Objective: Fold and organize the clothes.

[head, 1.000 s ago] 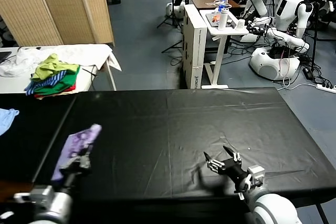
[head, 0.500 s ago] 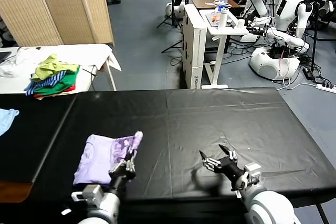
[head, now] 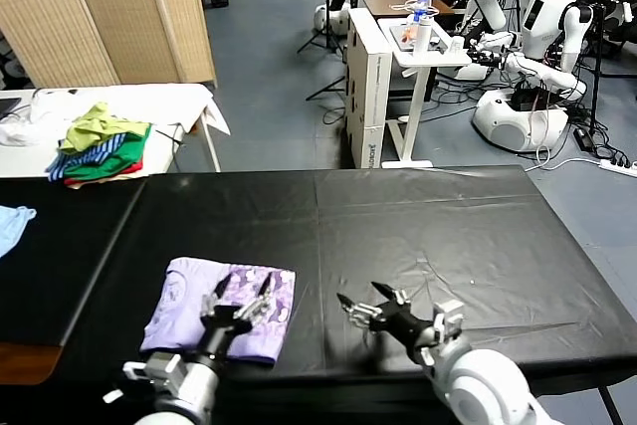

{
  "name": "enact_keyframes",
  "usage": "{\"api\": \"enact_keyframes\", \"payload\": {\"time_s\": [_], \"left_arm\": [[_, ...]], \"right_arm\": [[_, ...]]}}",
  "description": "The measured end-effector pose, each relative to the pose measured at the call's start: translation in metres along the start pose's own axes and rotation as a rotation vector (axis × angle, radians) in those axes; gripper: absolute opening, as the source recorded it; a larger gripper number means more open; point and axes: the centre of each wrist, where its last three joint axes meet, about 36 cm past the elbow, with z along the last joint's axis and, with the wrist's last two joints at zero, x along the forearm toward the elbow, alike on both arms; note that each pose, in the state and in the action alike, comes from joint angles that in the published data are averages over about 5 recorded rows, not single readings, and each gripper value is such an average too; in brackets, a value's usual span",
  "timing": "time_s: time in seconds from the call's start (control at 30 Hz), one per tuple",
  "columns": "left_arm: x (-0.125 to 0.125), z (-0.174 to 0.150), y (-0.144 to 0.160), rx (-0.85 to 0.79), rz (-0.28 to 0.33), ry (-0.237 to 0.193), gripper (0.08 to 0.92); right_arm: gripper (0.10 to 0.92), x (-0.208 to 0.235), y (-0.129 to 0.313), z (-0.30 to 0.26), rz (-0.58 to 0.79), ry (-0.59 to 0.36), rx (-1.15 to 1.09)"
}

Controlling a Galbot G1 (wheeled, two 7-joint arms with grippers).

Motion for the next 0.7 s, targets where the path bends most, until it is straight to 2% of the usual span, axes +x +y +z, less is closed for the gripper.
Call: {"api": "enact_keyframes", "payload": {"time_s": [0.13,0.63,0.7], "left_arm": [[0.001,0.0,0.012,-0.052,-0.039,-0.018,0.9],[0.007,0.012,0.014,-0.078,-0.1,-0.019,0.907],[0.007,0.012,0.016,-0.08,-0.109,-0.023,0.907]], "right_arm": [[0.907,-0.019,0.016,0.007,-0.009,0.028,-0.024],[0.907,-0.076,0.084,0.036,-0.072,0.095,-0.057],[0.883,-0.08,0.089,0.038,-0.077,0.096,-0.056]]}}
